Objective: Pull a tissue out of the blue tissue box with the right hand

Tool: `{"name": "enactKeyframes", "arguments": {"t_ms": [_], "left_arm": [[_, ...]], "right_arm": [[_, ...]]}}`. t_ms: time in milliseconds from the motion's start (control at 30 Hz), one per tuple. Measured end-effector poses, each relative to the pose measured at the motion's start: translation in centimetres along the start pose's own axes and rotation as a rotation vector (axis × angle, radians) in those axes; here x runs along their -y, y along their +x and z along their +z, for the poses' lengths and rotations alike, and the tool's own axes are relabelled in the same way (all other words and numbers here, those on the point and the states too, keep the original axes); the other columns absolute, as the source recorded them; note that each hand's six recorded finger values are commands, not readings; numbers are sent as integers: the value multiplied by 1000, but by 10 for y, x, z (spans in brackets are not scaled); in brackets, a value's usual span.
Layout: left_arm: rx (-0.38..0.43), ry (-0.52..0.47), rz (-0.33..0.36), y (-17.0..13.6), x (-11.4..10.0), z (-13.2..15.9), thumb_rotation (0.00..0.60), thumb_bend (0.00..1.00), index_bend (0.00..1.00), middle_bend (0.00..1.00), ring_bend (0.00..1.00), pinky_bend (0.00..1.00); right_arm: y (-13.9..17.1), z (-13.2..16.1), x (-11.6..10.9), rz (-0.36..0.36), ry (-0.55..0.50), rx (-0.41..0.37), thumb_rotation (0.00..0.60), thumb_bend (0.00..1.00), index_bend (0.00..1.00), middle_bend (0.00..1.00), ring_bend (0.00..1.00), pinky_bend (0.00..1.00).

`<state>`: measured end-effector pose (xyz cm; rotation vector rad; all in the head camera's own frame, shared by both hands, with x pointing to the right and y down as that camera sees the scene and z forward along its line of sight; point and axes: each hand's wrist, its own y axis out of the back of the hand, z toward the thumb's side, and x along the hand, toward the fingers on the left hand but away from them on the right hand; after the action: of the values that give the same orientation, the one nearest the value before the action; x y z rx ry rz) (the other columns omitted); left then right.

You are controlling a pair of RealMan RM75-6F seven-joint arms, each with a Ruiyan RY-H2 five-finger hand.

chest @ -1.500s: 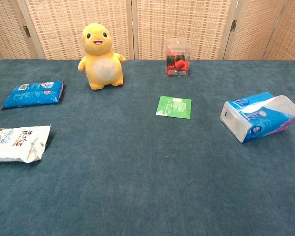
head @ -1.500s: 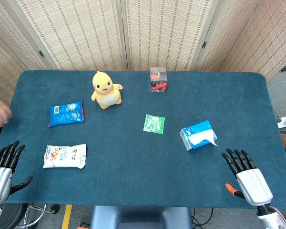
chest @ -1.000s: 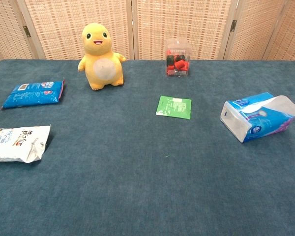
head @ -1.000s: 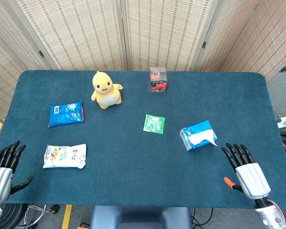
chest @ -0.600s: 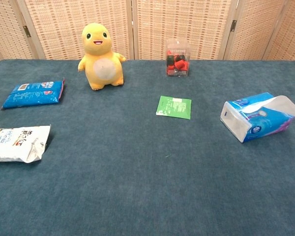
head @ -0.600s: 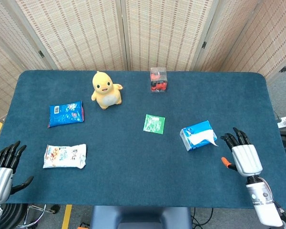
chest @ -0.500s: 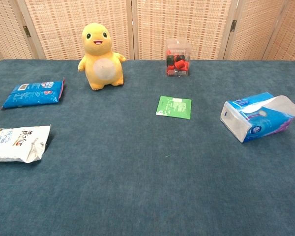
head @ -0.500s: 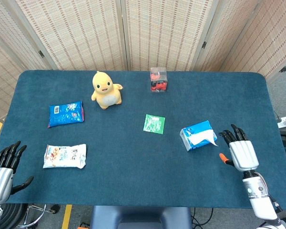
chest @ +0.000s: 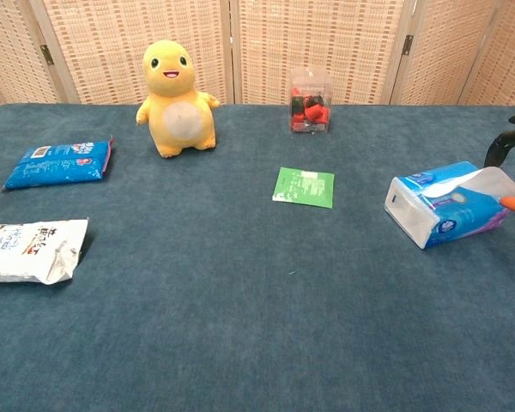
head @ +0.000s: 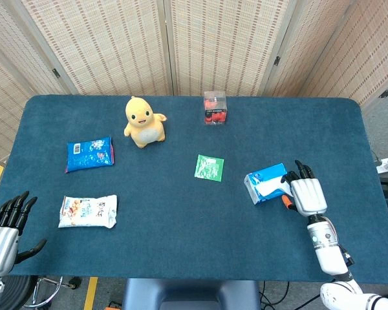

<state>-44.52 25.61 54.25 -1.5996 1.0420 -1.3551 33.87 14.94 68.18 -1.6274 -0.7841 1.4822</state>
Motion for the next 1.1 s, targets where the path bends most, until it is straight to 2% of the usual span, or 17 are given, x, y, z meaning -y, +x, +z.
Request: {"name": "enactKeyframes", "arguments": {"t_ms": [133, 400, 500, 600, 800, 933, 1000, 1100], "left_arm": [[6, -2, 3, 0, 0, 1, 600, 246, 0, 0, 0, 139], [8, -4, 6, 0, 0, 1, 600, 245, 0, 0, 0, 140], [7, -5, 7, 0, -1, 1, 600, 245, 0, 0, 0, 140], [6, -5, 7, 0, -1, 1, 600, 246, 0, 0, 0, 141], [6, -2, 9, 0, -1, 1, 600, 246, 0, 0, 0, 140], [8, 0, 10, -1, -1, 2, 600, 246, 0, 0, 0, 140], [9, 1, 9, -1, -1, 2, 600, 245, 0, 0, 0, 140], [11, 4, 9, -1, -1, 3, 600, 246, 0, 0, 0, 140]], "right_arm": [[-2, 0, 0, -26, 11, 4, 600, 424, 612, 486, 120, 181], [0, 0, -6, -58, -4, 1, 600, 454, 646, 511, 134, 184], [3, 3, -17, -84, -36, -15, 600, 453, 646, 518, 143, 193], [11, 9, -37, -135, -79, -49, 600, 450, 646, 518, 145, 197], [48, 25, -96, -288, -190, -158, 600, 443, 646, 518, 145, 197], [93, 28, -128, -390, -233, -242, 600, 439, 646, 515, 146, 197], [109, 26, -130, -401, -233, -257, 600, 437, 646, 512, 146, 197], [134, 18, -122, -373, -229, -252, 600, 437, 646, 510, 146, 197]]}}
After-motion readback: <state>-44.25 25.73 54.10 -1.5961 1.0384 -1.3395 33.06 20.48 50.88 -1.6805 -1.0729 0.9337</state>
